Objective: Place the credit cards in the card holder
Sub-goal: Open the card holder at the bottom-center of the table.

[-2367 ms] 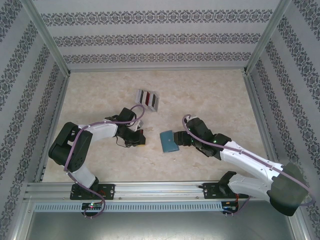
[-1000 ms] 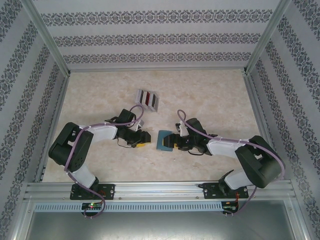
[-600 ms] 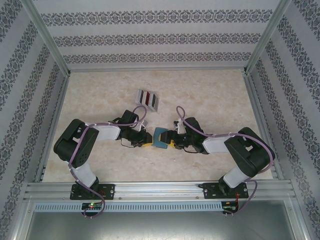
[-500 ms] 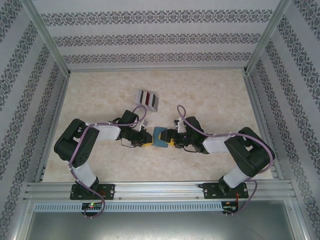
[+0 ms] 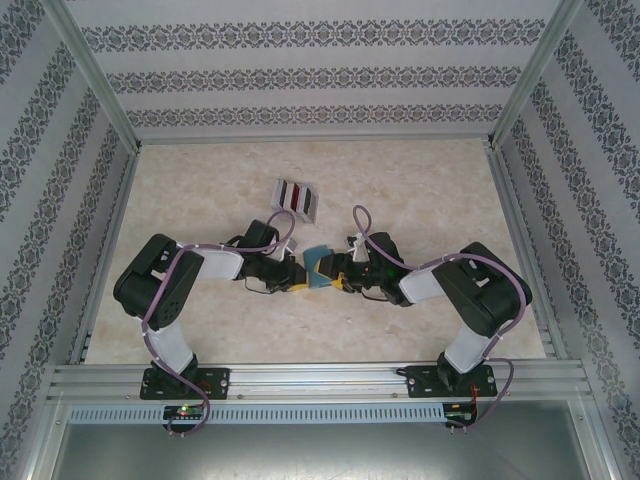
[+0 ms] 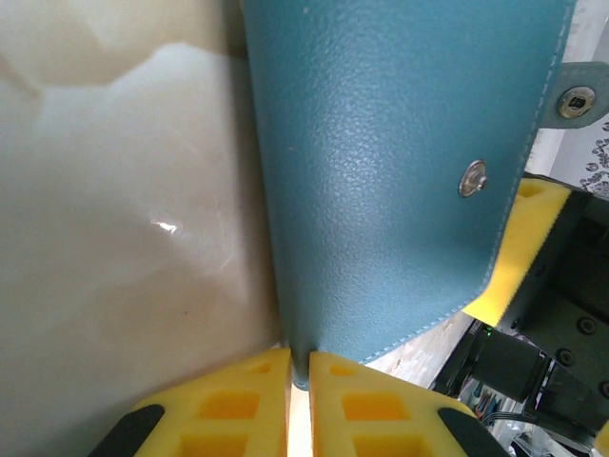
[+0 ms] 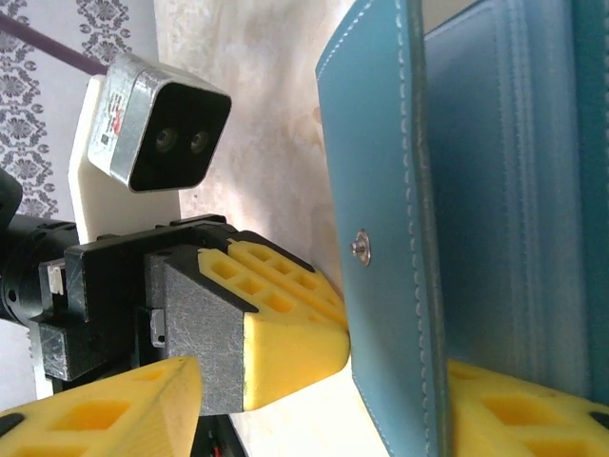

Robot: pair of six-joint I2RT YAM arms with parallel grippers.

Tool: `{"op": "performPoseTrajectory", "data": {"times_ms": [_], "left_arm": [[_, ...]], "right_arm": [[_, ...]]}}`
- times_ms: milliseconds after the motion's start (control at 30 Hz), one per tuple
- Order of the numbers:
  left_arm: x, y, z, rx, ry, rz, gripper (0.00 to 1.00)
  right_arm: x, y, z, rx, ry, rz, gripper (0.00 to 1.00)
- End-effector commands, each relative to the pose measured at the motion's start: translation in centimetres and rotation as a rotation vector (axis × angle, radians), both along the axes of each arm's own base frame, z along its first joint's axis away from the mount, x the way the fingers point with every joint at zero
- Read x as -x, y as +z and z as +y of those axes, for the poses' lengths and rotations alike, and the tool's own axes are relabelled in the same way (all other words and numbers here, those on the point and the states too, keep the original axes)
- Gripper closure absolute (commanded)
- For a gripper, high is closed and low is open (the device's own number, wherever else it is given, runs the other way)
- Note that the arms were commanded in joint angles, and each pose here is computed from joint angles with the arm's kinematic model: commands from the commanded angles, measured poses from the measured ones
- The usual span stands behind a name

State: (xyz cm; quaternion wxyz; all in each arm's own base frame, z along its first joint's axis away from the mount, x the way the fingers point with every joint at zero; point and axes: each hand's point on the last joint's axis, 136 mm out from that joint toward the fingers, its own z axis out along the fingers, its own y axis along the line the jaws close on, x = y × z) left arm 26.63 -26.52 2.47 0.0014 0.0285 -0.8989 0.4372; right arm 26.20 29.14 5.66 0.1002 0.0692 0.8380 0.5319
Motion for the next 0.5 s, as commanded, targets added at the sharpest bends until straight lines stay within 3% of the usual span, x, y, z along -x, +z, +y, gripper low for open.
{"op": "performPoseTrajectory", "data": {"times_ms": [0, 100, 300, 467], "left_arm": [[-0.3, -0.3, -0.3, 0.017, 0.007, 0.001, 0.85], [-0.9, -0.1, 0.5, 0.002, 0.035, -0.021, 0.75], [-2.4, 1.8, 2.9, 0.062, 0.129, -0.047, 0.60], [-3.1, 3.7, 6.0, 0.062, 0.219, -0.056, 0.43]], "right_arm": [[-0.3, 1.8, 1.1, -0.050, 0.020, -0.054, 0.46], [-0.4, 1.2, 0.9, -0.010, 0.026, -0.063, 0.63], [0.6, -1.2, 0.2, 0.086, 0.009, -0.028, 0.87], [2.1, -1.0, 1.4, 0.237, 0.080, -0.116, 0.83]]}}
